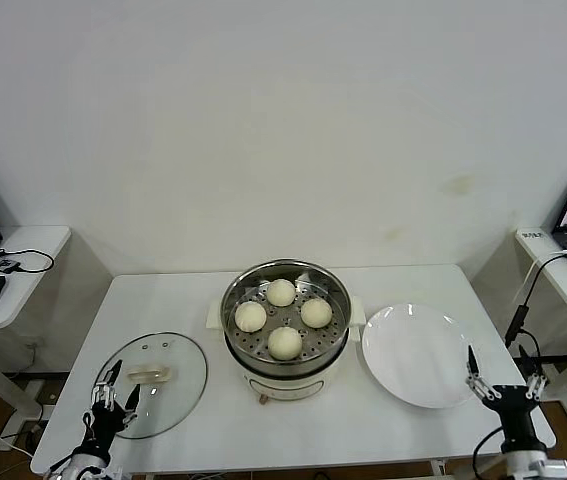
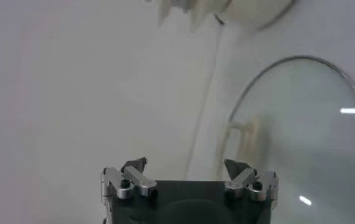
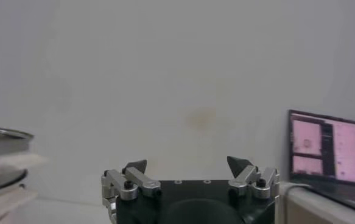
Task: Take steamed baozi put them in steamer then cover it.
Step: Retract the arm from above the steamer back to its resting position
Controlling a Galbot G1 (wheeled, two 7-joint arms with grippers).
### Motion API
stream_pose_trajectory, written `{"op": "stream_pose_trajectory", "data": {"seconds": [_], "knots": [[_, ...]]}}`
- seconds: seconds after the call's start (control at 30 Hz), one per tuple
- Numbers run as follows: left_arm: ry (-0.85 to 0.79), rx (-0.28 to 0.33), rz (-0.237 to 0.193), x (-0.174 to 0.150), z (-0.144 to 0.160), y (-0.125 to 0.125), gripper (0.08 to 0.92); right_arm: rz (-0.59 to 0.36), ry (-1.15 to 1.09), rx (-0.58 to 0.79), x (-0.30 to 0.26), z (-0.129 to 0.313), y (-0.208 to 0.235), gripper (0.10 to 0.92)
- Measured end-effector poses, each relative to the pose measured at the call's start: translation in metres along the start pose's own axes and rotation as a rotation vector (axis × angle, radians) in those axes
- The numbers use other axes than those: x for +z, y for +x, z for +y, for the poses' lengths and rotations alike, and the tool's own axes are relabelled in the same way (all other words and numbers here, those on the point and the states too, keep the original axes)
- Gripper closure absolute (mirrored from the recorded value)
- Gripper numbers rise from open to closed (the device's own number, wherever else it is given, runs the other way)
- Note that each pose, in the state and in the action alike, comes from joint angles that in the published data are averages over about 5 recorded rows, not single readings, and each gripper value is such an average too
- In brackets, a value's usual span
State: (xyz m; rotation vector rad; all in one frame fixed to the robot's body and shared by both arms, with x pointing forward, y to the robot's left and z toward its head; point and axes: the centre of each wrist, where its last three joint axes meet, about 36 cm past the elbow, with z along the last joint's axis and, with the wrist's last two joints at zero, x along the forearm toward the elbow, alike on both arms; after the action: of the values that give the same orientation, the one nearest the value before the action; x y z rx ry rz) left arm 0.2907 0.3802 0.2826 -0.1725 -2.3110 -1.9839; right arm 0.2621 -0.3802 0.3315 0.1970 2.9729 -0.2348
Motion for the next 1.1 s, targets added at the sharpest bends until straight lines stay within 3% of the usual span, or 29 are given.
{"op": "stream_pose_trajectory", "data": {"seconds": [0.83,1.1], "knots": [[-0.134,0.031,-0.003,0.006,0.003,-0.067,0.186,0.066,0.019,0.054,0.021,-0.005,0.035,0.200],[-0.137,0.042,-0.002,0.006,0.001,-0.070,0.389,0.077,0.015,0.045,0.026,-0.001,0.035,0.199]]}}
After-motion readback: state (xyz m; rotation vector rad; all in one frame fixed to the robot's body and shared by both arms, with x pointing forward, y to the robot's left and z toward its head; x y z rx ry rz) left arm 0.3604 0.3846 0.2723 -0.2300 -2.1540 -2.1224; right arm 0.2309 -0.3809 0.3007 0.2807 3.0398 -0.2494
